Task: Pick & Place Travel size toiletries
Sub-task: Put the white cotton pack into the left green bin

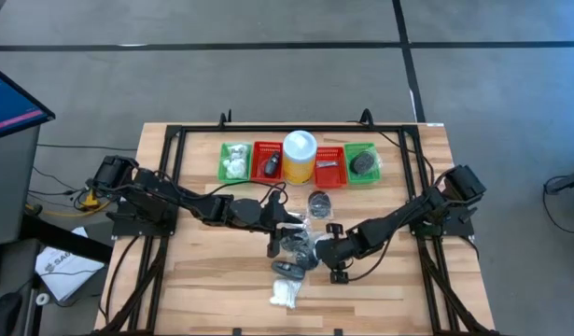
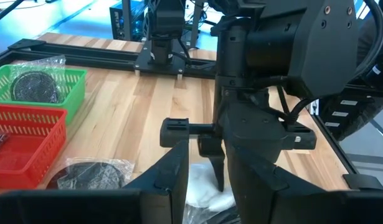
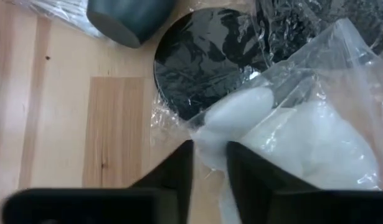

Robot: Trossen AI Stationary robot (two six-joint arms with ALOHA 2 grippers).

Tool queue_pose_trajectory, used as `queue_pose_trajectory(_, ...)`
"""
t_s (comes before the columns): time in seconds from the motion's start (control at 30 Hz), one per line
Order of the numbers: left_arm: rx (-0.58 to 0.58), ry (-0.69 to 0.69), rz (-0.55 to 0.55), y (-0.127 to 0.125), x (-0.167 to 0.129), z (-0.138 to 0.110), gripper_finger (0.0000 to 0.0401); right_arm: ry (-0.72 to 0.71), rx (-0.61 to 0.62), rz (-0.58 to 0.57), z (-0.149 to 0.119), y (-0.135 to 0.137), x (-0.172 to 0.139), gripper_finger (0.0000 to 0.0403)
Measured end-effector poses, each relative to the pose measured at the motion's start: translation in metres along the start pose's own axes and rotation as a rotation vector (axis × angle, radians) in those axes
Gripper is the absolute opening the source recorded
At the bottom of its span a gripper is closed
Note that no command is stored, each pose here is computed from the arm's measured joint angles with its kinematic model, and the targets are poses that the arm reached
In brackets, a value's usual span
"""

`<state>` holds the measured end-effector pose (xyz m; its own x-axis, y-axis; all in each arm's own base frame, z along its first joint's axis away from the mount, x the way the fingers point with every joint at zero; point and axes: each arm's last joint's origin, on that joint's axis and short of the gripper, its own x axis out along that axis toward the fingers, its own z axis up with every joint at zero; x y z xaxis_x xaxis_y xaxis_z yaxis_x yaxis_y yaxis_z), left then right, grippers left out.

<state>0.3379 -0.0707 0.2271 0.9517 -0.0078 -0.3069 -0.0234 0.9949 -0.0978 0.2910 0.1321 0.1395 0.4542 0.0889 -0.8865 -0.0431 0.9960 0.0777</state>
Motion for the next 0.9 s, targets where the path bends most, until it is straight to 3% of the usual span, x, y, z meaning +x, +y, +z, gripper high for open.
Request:
queue_pose_trajectory(0.13,0.000,0.000,0.000,0.000,0.000,0.000,0.0103,-0.006,-0.001,-0.017,0.000,-0.001,0.000,0.0009)
queue_pose_trajectory(0.4,0.000,0.000,0.000,0.000,0.000,0.000,0.0103,-0.006,-0.007,-0.076,0.002,-0.001,-0.003,0.0001)
queue_pose_trajectory(0.9,0.005,0.000,0.000,0.000,0.000,0.000,0.0103,-0.021,-0.140,-0.252,0.036,0.023,-0.054,0.0000)
